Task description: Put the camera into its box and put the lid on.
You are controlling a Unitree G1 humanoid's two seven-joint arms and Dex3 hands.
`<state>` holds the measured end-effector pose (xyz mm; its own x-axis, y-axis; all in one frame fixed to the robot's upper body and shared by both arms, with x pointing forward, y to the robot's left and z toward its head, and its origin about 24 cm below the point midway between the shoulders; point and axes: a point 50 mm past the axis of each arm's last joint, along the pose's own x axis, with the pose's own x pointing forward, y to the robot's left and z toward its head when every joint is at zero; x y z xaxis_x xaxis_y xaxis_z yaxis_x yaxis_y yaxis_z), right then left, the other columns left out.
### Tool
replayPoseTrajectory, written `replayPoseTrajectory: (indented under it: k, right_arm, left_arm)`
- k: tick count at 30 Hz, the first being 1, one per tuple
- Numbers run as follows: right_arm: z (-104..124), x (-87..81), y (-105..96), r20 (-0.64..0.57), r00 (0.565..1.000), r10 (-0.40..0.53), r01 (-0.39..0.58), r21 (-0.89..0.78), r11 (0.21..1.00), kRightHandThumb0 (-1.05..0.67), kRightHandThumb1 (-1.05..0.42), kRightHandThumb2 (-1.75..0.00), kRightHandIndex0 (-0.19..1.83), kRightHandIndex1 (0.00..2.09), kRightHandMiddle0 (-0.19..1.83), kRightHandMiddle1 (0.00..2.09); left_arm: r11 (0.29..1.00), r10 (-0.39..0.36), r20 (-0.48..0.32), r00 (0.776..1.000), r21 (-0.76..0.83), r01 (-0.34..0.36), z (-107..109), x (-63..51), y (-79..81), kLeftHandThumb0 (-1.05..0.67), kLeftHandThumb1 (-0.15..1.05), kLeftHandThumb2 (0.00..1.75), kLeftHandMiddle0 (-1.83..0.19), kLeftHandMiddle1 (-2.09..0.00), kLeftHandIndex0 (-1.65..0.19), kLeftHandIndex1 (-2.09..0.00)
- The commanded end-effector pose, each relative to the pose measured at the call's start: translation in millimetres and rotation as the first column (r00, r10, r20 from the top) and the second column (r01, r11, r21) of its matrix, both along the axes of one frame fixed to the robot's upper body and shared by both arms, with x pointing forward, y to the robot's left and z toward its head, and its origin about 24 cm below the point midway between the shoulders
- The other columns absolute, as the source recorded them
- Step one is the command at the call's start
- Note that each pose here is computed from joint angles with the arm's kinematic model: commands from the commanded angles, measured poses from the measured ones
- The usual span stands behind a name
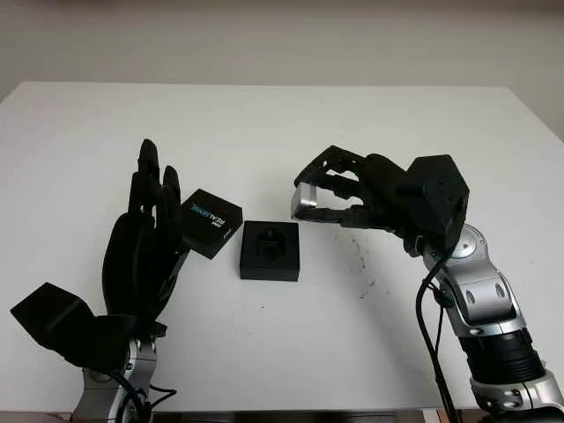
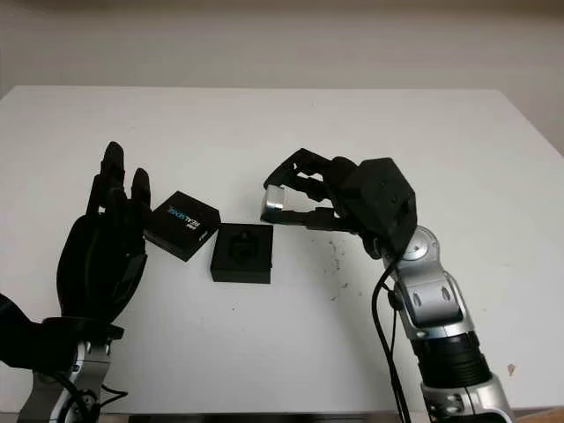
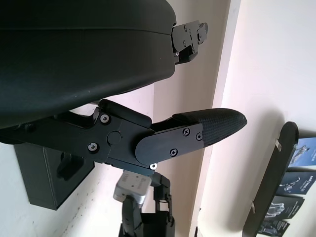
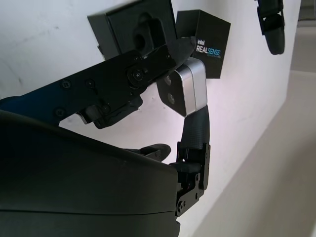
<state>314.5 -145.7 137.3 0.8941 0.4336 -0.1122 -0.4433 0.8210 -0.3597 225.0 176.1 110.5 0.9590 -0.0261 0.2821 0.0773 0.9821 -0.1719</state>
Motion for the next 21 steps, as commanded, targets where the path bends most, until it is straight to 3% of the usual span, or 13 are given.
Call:
replayPoseTrajectory:
  k: [1, 21]
  right_arm:
    - [3, -4.1, 3, 0.003, 1.0, 0.009, -0.009, 0.007, 1.0, -0.45, -0.93, -0.05, 0.38, 0.11, 0.38, 1.86]
    - [-15, -8.9, 9, -0.013, 0.999, 0.046, -0.047, -0.101, 0.994, -0.4, -0.93, -0.05, 0.4, 0.1, 0.3, 1.84]
  left_arm:
    - [1.0, 0.003, 0.019, 1.0, -0.005, -0.003, 3, -0.4, -2.7, -0.71, 1.05, 0.65, 0.19, 0.0, 0.19, 0.0]
    - [0.999, 0.016, 0.016, 1.0, -0.031, -0.016, 1, 0.7, -8.5, -0.72, 1.05, 0.64, 0.19, 0.0, 0.19, 0.0]
